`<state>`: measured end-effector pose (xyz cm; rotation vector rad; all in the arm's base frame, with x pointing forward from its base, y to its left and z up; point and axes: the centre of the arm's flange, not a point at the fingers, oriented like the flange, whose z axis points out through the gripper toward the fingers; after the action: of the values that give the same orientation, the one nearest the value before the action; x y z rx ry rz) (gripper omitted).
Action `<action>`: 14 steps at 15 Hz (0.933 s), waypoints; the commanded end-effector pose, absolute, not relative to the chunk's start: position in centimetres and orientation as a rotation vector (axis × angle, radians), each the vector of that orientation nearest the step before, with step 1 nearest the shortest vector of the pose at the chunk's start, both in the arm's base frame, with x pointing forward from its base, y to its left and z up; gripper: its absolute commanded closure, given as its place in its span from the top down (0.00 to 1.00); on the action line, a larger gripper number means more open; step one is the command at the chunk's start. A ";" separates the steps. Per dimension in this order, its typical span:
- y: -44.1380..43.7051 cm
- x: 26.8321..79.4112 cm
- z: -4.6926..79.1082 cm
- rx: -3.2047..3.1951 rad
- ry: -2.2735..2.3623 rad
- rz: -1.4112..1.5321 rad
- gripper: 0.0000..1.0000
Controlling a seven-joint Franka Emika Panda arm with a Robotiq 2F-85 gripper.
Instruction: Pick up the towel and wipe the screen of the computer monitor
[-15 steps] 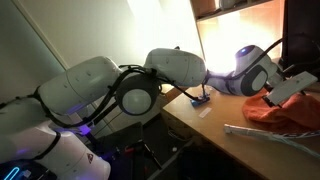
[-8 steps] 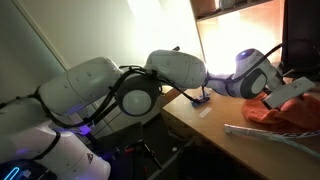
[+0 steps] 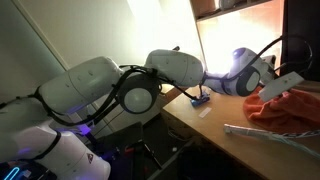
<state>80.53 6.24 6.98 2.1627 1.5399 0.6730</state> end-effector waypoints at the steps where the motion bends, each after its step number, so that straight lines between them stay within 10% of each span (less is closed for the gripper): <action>1: 12.5 80.1 10.2 2.016 1.582 0.832 0.05; 7: 19.5 80.0 16.0 1.854 1.668 0.954 0.00; 8: 19.7 80.2 16.6 1.856 1.671 0.949 0.26; 14: 16.3 81.0 13.8 1.977 1.679 0.778 0.63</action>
<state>80.82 18.64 14.74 1.9262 1.6618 0.8958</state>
